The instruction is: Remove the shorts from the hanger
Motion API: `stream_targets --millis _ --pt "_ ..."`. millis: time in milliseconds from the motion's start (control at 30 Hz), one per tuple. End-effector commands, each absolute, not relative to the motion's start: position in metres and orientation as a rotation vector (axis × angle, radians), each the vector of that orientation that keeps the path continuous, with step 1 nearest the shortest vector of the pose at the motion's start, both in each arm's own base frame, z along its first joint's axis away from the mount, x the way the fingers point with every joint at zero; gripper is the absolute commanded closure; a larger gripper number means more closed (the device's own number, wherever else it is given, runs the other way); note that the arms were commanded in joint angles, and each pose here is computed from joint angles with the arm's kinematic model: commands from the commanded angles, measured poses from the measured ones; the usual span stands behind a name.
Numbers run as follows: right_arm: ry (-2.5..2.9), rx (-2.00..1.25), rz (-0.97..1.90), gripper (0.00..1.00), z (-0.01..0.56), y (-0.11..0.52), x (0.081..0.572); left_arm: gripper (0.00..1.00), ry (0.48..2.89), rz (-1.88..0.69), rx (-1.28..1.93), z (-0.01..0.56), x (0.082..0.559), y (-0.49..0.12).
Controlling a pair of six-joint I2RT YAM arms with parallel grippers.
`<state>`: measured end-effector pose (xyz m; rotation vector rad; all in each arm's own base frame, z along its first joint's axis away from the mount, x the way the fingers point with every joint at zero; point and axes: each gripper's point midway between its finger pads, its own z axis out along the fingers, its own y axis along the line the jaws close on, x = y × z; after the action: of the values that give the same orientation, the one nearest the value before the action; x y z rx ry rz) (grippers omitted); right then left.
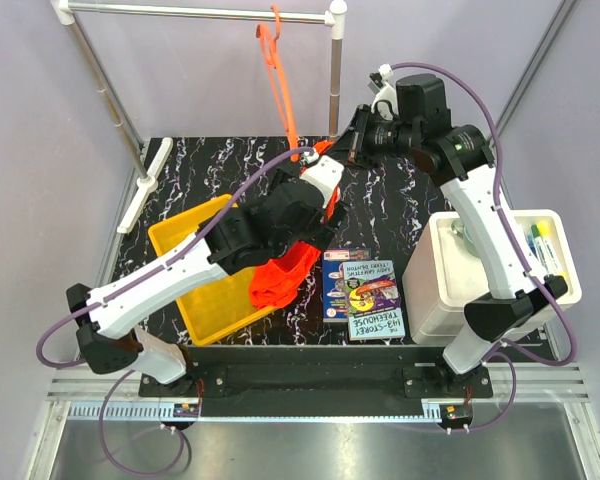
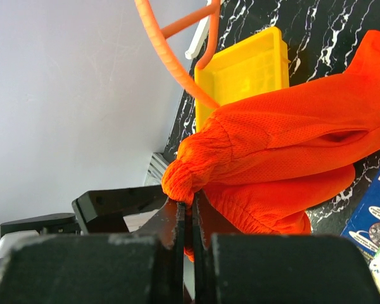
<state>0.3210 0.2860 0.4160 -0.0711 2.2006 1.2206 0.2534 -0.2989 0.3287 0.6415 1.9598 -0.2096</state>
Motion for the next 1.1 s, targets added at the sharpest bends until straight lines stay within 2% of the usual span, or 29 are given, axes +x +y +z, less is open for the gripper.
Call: stream_targets --millis 0,133,367,500,633,667,733,800,867,900,967,1000,1067 --pt "2.097 -0.095 1.277 1.0 0.45 0.28 0.305 0.01 1.952 -0.027 0.604 0.331 0.266 -0.276" --pt "2.095 -0.105 1.291 1.0 0.452 0.28 0.301 0.01 1.962 -0.014 0.593 0.328 0.268 -0.274" --pt "2.088 -0.152 1.341 1.0 0.456 0.285 0.294 0.01 2.064 -0.271 0.661 0.31 0.262 -0.289" --pt "2.071 -0.167 1.372 1.0 0.462 0.287 0.291 0.03 2.112 -0.303 0.623 0.301 0.269 -0.282" --pt "2.08 -0.165 1.38 1.0 0.46 0.288 0.291 0.27 2.115 -0.33 0.611 0.305 0.272 -0.28" --pt "2.081 -0.162 1.377 1.0 0.459 0.288 0.292 0.37 2.113 -0.348 0.617 0.306 0.272 -0.282" --pt "2.09 -0.153 1.372 1.0 0.456 0.287 0.292 0.45 2.1 -0.37 0.619 0.313 0.271 -0.284" --pt "2.094 -0.141 1.368 1.0 0.455 0.287 0.293 0.59 2.093 -0.382 0.604 0.319 0.272 -0.283" --pt "2.099 -0.132 1.363 0.97 0.453 0.287 0.295 0.65 2.081 -0.402 0.593 0.324 0.271 -0.283" --pt "2.101 -0.127 1.361 0.92 0.452 0.286 0.295 0.78 2.078 -0.406 0.597 0.325 0.271 -0.283" --pt "2.106 -0.12 1.354 0.83 0.45 0.286 0.297 0.89 2.062 -0.393 0.575 0.332 0.272 -0.277" --pt "2.113 -0.112 1.35 0.72 0.447 0.286 0.298 1.0 2.066 -0.384 0.547 0.332 0.273 -0.273" --pt "2.119 -0.099 1.342 0.62 0.445 0.286 0.299 1.0 2.038 -0.38 0.49 0.344 0.274 -0.261"
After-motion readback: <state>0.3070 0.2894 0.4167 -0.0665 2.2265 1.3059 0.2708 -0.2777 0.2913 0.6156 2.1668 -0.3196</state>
